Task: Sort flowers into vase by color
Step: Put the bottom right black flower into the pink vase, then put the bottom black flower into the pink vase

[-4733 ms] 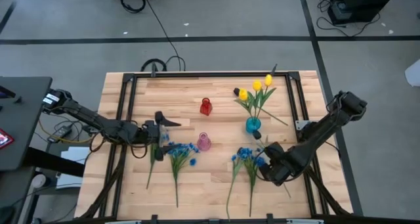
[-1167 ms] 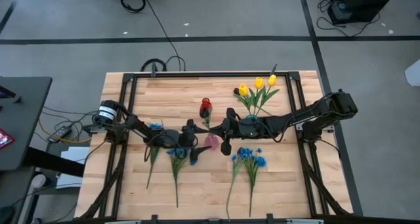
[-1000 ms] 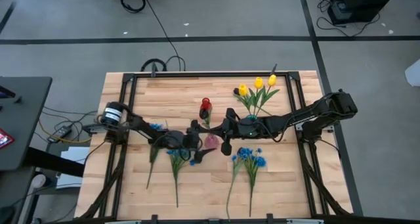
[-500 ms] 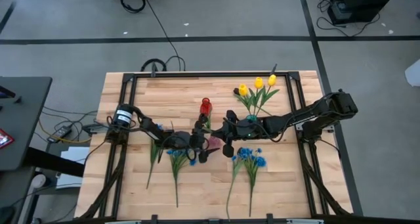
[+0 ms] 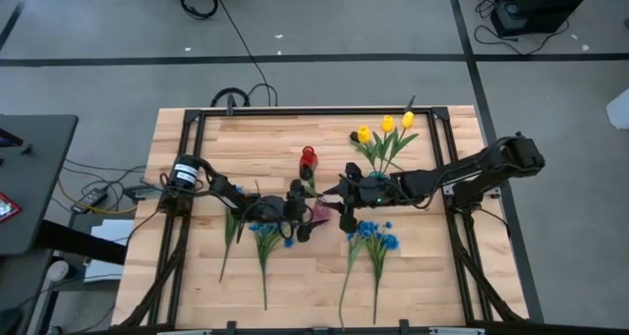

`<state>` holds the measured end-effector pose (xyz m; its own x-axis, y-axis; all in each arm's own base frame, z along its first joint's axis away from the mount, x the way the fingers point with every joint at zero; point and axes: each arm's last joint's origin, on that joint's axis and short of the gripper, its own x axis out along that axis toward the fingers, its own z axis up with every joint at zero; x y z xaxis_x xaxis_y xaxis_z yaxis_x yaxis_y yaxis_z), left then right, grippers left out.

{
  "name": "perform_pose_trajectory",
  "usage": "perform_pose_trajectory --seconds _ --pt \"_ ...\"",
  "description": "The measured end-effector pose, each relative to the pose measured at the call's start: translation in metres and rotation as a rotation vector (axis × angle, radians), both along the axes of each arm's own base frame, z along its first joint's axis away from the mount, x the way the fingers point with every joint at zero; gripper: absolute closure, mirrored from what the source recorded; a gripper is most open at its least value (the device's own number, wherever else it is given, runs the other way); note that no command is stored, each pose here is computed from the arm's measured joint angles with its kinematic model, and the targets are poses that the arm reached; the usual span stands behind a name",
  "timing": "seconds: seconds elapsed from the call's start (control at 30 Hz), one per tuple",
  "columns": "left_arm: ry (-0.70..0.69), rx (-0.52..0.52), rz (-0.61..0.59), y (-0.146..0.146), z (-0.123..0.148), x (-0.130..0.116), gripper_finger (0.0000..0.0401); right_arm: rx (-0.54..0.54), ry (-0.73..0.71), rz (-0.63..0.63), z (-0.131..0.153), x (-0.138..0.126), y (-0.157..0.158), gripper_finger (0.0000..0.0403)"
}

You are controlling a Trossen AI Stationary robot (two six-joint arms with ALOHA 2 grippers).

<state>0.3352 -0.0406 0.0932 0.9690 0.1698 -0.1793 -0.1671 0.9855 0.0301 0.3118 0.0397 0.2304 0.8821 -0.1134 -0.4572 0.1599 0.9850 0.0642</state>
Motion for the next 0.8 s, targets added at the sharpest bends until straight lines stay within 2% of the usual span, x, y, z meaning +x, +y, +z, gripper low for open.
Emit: perform_pose_trajectory --seconds 0.13,0.3,0.43,0.53,0.67,0.8 --pt "0.002 -0.008 0.005 0.003 0.005 -0.012 0.0009 0.011 0.014 -0.040 0.012 -0.013 0.001 0.0221" --pt "-0.019 -0.028 0.005 0.006 0.018 -0.034 0.0009 0.075 0.038 -0.068 0.016 -0.025 0.012 0.0211" --pt "-0.033 -0.040 -0.028 0.006 0.026 -0.046 0.0009 0.110 0.137 -0.112 0.017 -0.029 0.026 0.0213" --pt "-0.048 -0.071 -0.041 0.007 0.031 -0.056 0.0009 0.141 0.195 -0.125 0.028 -0.032 0.041 0.0213" --pt "-0.068 -0.119 -0.048 0.009 0.037 -0.070 0.0009 0.249 0.240 -0.130 0.037 -0.032 0.061 0.0213" --pt "-0.077 -0.201 -0.091 0.008 0.038 -0.079 0.0009 0.424 0.322 -0.184 0.020 -0.024 0.079 0.0214"
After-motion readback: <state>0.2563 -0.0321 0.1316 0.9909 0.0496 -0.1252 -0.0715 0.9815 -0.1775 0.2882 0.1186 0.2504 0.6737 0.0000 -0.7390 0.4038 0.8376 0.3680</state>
